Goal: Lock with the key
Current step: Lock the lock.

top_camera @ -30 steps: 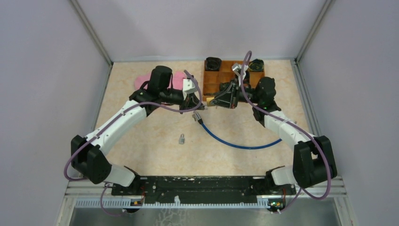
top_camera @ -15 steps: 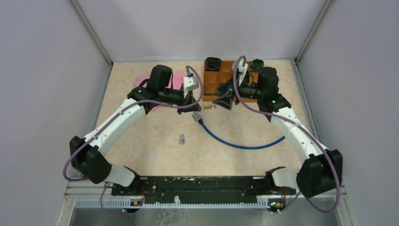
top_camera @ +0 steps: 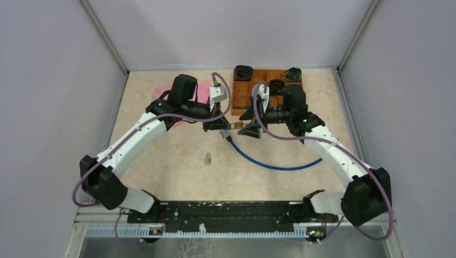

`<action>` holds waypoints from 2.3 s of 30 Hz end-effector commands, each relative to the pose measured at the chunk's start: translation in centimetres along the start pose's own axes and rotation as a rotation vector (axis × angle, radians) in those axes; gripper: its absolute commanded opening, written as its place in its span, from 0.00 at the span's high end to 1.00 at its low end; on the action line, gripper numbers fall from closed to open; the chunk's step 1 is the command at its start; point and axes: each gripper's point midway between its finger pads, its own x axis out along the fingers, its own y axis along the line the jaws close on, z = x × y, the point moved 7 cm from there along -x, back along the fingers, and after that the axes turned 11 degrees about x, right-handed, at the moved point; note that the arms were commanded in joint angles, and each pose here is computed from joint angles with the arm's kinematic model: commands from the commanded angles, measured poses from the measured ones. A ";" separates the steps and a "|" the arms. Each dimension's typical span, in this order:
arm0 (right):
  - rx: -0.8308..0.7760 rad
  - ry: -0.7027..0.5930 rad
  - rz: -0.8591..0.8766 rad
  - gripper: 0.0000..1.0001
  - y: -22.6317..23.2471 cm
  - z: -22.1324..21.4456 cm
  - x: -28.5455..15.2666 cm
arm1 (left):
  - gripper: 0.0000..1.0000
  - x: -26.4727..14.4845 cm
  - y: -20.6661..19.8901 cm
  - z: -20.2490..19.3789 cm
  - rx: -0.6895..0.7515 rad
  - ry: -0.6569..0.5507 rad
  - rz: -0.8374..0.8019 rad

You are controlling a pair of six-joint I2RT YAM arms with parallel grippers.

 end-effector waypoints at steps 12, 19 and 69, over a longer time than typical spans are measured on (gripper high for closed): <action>-0.037 -0.022 0.064 0.83 0.4 -0.2 1.1 | 1.00 0.2 -0.4 1.0 -0.001 -0.038 -0.045; -0.012 -0.088 0.073 1.00 0.8 0.0 0.8 | 0.89 0.1 -0.3 1.4 0.062 -0.043 -0.058; 0.096 -0.474 0.090 1.00 1.8 2.4 -4.4 | 0.84 1.3 0.7 7.5 0.004 -0.349 -0.172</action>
